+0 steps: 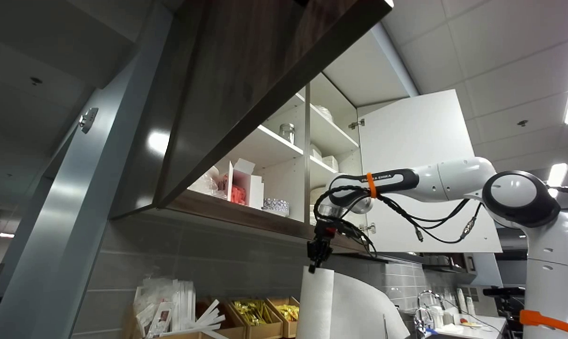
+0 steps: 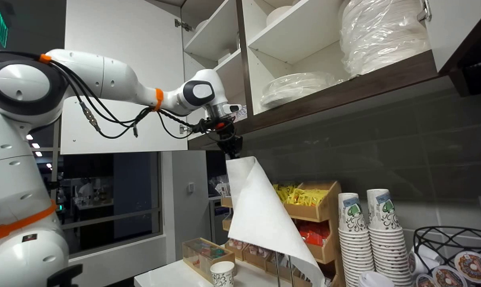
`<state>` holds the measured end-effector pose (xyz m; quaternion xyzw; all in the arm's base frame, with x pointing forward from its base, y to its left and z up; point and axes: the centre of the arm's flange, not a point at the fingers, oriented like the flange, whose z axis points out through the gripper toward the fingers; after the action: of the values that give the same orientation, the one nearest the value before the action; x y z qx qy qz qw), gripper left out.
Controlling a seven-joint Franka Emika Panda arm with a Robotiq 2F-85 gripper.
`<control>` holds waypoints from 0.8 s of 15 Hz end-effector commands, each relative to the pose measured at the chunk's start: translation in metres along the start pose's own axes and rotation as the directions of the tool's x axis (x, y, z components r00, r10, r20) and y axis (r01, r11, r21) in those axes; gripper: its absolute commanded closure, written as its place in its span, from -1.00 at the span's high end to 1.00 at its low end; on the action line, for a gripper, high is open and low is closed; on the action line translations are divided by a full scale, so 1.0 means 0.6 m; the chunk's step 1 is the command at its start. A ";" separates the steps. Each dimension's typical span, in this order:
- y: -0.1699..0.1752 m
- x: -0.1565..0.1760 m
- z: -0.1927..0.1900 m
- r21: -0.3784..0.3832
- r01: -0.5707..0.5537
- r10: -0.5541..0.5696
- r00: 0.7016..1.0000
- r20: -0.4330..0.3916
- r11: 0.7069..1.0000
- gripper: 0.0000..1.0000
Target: Remove the paper towel from the paper towel holder and put it on the counter
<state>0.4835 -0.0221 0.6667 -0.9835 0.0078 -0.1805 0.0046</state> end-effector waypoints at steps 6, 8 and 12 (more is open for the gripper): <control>-0.001 -0.057 0.105 0.005 0.000 0.000 0.999 -0.044 1.000 -0.90; 0.007 -0.068 0.131 -0.009 -0.009 0.009 0.998 -0.055 1.000 -0.90; 0.021 -0.092 0.187 -0.003 -0.027 0.027 0.999 -0.041 1.000 -0.90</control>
<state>0.4847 -0.0278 0.5666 -0.9805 0.0151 -0.1957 0.0024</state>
